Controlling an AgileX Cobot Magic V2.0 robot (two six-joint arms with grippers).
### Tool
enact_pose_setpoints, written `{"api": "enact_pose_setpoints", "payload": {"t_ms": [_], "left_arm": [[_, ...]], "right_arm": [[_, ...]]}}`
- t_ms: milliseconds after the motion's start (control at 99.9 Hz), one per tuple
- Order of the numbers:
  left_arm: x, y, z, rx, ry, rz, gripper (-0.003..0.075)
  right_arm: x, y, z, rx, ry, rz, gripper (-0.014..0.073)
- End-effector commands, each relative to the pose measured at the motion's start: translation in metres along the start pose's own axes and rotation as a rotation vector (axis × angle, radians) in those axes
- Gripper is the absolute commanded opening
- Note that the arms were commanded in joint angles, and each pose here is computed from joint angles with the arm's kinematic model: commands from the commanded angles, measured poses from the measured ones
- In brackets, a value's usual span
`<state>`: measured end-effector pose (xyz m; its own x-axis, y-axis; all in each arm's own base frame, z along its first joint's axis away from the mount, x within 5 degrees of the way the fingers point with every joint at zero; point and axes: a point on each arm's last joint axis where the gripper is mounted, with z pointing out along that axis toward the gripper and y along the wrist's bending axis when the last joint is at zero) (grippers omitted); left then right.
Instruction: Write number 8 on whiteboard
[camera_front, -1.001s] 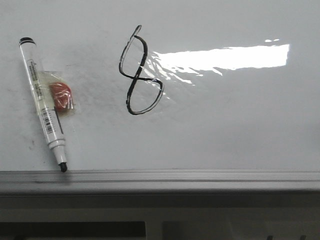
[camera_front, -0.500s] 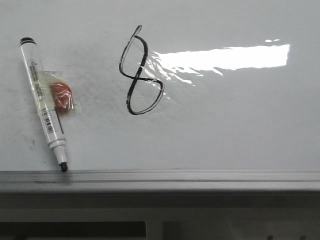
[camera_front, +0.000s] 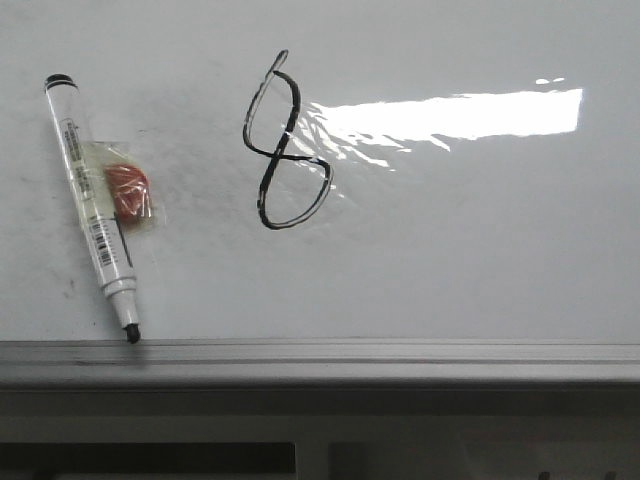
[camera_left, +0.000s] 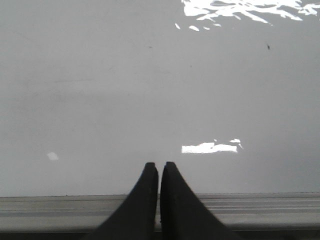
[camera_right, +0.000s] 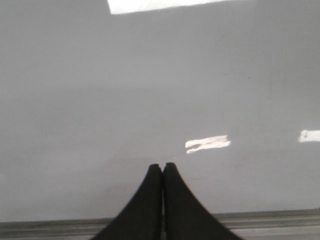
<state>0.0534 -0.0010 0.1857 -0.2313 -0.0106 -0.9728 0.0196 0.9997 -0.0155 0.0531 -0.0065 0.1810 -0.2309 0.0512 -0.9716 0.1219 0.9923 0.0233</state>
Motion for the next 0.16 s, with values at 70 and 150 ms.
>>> {"api": "enact_pose_setpoints", "payload": {"t_ms": [70, 150], "left_arm": [[0.0075, -0.0001, 0.0020, 0.003, -0.034, -0.004, -0.0020], [0.0075, -0.0001, 0.0020, 0.003, -0.034, -0.004, -0.0020]], "right_arm": [[0.0016, -0.0003, -0.0002, 0.004, -0.027, -0.008, -0.0064], [0.0016, -0.0003, -0.0002, 0.004, -0.027, -0.008, -0.0064]]}}
